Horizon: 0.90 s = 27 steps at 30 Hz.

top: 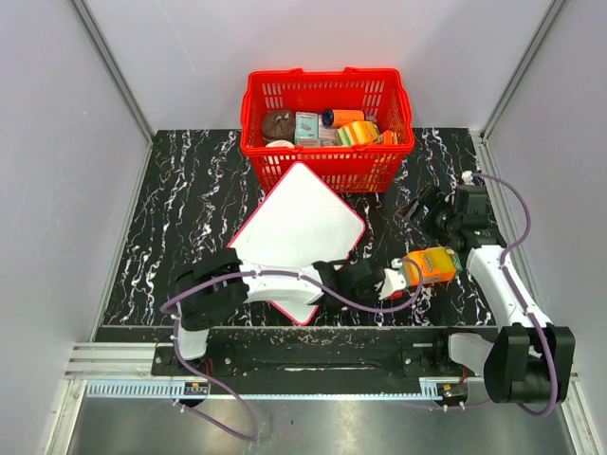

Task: Write a sentence on the whiteboard
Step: Pick up the whiteboard marker at the center of the board.

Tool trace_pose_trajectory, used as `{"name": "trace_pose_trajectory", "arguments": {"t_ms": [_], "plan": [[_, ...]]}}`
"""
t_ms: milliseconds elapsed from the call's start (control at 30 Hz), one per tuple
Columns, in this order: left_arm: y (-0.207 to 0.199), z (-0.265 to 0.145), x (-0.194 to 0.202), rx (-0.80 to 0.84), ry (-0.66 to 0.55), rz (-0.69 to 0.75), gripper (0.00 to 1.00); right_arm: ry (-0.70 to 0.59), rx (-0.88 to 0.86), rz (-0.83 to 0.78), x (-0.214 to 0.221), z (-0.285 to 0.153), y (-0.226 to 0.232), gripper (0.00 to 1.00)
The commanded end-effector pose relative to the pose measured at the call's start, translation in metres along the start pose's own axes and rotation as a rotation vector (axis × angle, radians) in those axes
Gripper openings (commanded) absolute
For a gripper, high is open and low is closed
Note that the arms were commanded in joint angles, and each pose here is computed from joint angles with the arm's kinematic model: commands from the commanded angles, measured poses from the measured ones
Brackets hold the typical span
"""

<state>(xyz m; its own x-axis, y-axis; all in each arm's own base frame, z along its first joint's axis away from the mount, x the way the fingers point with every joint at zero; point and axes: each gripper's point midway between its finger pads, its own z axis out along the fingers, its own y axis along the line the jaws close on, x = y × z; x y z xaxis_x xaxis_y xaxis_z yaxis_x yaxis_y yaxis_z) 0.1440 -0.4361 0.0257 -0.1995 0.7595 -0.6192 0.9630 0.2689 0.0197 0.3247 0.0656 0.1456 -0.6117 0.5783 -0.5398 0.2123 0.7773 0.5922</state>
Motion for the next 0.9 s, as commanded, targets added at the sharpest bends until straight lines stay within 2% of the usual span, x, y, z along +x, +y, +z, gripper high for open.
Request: {"name": "trace_pose_trajectory", "arguments": {"t_ms": [0,200,333,500,700,767,867], "plan": [[0.011,-0.048,-0.056,-0.036,-0.182,-0.042,0.00,-0.073,-0.108,-0.034,-0.030,-0.025,0.041,1.00],[0.019,-0.090,-0.085,0.040,-0.292,-0.107,0.00,-0.104,-0.177,-0.028,-0.050,-0.049,0.071,1.00],[0.034,-0.114,-0.088,0.066,-0.341,-0.177,0.00,-0.079,-0.306,-0.027,-0.054,-0.067,0.104,1.00],[0.060,-0.127,-0.067,0.041,-0.328,-0.241,0.00,-0.085,-0.432,-0.057,-0.062,-0.082,0.131,1.00],[0.094,-0.161,-0.042,0.014,-0.361,-0.355,0.00,-0.020,-0.699,-0.073,-0.048,-0.097,0.166,1.00],[0.104,-0.172,-0.037,-0.001,-0.383,-0.385,0.00,-0.052,-0.745,-0.094,-0.052,-0.102,0.172,1.00],[0.121,-0.194,-0.028,-0.021,-0.430,-0.450,0.00,-0.017,-0.825,-0.200,-0.029,-0.110,0.197,0.99]]}}
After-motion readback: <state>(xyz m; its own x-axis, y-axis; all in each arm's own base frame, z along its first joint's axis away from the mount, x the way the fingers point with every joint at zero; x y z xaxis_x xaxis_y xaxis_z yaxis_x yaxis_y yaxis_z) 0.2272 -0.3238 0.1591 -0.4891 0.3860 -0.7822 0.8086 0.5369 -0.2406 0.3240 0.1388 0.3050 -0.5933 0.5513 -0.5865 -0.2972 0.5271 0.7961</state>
